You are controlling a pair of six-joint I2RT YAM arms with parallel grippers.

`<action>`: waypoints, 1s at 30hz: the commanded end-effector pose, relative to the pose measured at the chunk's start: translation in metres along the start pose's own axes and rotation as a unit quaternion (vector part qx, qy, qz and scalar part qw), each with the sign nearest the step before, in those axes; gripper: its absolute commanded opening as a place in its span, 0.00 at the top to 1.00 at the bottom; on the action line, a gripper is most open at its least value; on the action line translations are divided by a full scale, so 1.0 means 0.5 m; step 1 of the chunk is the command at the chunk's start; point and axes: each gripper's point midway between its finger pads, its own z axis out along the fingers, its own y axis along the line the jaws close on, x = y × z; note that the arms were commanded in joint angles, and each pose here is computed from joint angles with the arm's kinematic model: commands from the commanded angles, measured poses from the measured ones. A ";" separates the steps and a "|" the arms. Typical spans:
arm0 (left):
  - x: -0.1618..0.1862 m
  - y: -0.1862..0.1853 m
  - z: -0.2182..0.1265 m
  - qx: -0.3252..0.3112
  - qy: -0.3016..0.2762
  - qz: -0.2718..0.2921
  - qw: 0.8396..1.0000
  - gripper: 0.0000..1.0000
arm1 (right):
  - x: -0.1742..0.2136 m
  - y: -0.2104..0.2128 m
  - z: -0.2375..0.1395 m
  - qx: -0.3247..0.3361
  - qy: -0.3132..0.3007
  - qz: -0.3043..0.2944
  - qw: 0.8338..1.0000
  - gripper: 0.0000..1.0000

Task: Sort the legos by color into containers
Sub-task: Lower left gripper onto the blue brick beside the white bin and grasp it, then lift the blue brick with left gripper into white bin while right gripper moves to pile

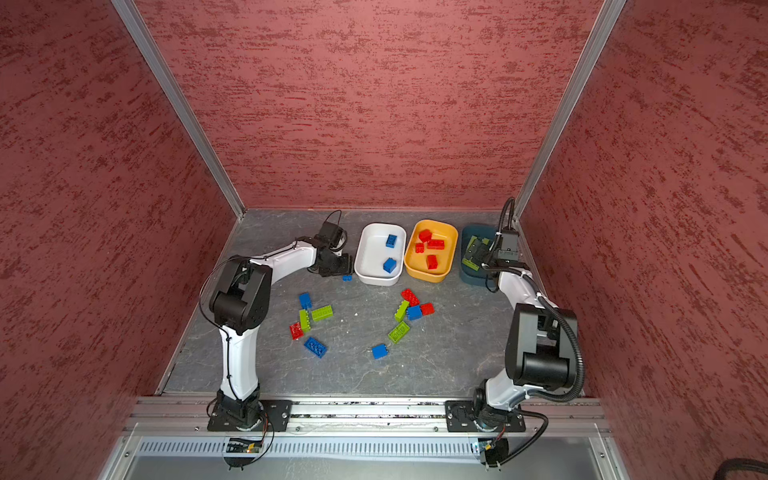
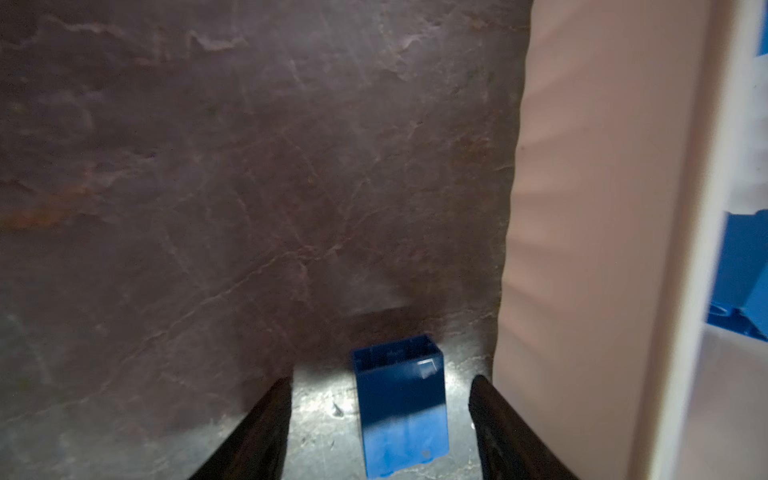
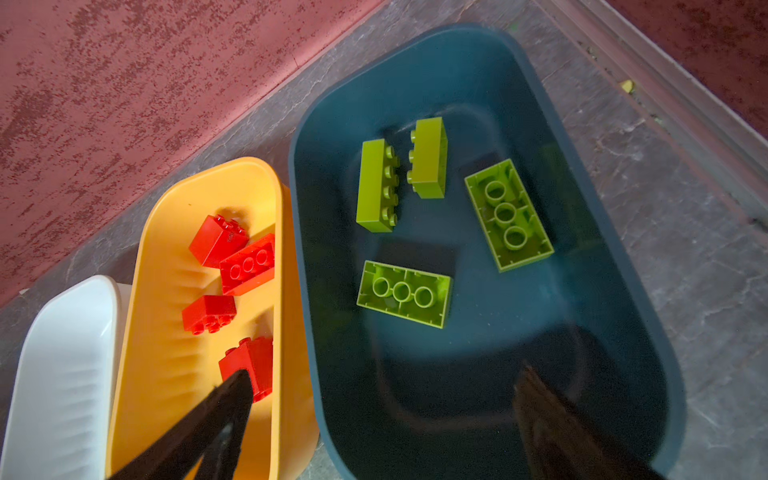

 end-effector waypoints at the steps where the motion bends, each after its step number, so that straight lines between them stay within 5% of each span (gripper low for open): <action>1: 0.008 0.014 0.015 -0.040 0.008 0.014 0.999 0.31 | -0.010 0.016 -0.023 -0.017 -0.009 0.003 1.000 0.01; 13: 0.034 0.076 0.015 -0.106 0.007 0.019 0.994 0.54 | 0.012 0.098 -0.065 -0.084 0.008 -0.030 0.996 0.01; 20: 0.024 0.083 -0.008 -0.083 -0.036 0.010 0.996 0.67 | 0.086 0.198 -0.097 -0.136 0.030 -0.041 0.989 0.01; 30: -0.070 0.026 -0.165 -0.038 -0.175 -0.008 0.984 0.74 | 0.170 0.214 -0.120 -0.146 0.057 -0.032 0.987 0.01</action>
